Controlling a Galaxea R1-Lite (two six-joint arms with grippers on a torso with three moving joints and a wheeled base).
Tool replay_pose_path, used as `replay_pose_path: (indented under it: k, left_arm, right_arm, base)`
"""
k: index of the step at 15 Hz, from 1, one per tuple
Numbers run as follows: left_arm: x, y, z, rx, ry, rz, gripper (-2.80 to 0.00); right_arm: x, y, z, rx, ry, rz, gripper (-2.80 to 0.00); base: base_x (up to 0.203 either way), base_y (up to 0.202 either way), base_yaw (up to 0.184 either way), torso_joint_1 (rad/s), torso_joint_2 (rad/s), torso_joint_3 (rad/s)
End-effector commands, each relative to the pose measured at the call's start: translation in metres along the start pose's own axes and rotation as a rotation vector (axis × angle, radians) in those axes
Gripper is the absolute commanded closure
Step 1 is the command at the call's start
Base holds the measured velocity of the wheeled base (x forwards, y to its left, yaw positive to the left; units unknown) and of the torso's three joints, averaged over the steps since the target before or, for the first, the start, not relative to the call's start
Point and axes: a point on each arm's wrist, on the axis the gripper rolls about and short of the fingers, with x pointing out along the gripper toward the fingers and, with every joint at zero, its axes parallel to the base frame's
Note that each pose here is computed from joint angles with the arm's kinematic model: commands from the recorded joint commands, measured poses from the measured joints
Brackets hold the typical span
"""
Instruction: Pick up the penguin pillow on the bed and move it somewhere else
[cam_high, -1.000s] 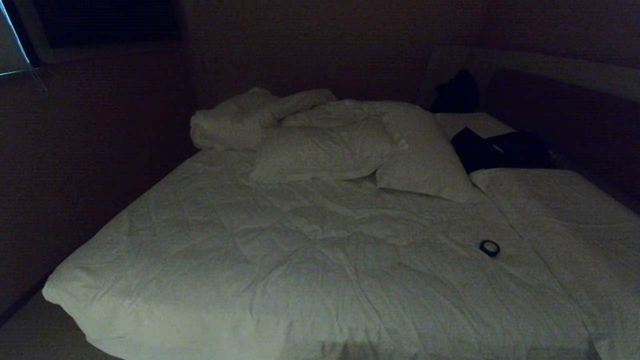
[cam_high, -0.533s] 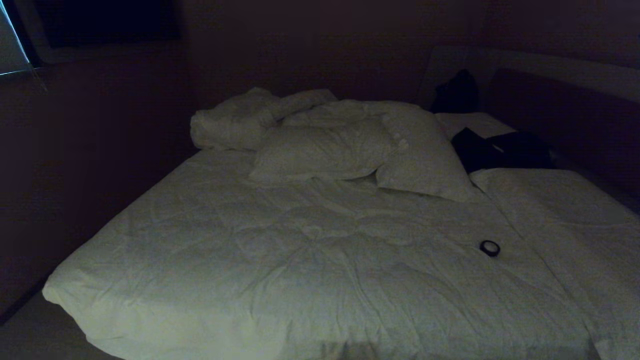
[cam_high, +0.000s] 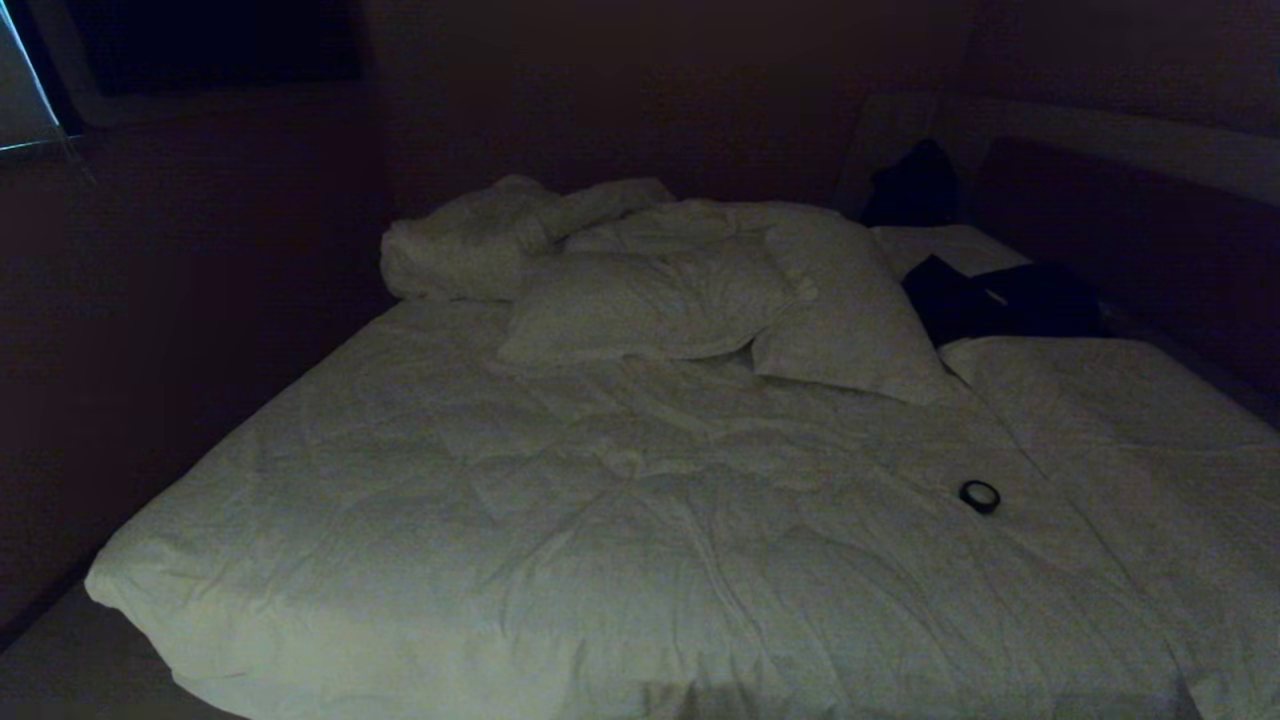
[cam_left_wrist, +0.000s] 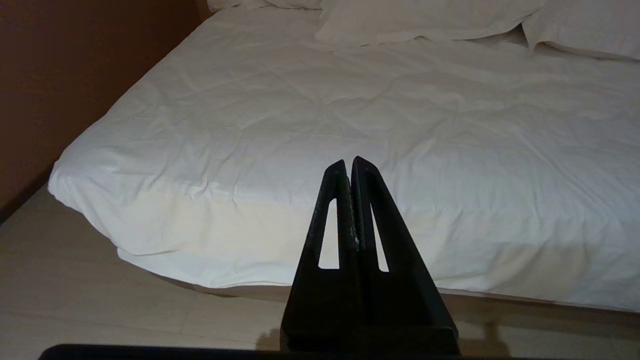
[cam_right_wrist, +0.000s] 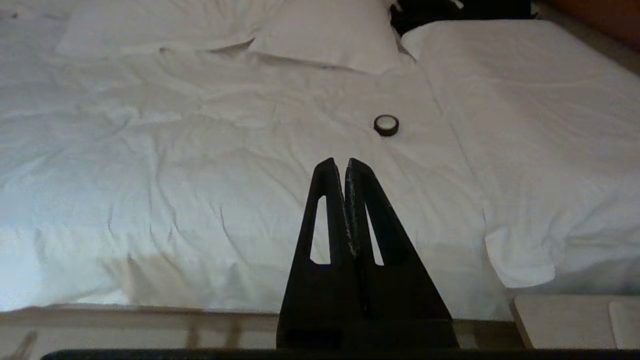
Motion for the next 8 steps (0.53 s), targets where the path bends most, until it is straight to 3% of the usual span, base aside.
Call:
replay_pose_path:
  k: [1,8]
  left_arm:
    - [0.000,0.000,0.000,0.000,0.001,0.000,0.00]
    - [0.000,0.000,0.000,0.000,0.001,0.000,0.00]
  right_arm:
    - [0.001,0.000,-0.002,-0.001,0.008,0.002,0.00]
    - [0.003,0.002,-0.011,-0.005,0.038,0.054,0.00]
  base:
    - [0.000,0.000,0.000,0.000,0.00,0.000]
    - [0.000,0.000,0.000,0.000,0.00,0.000]
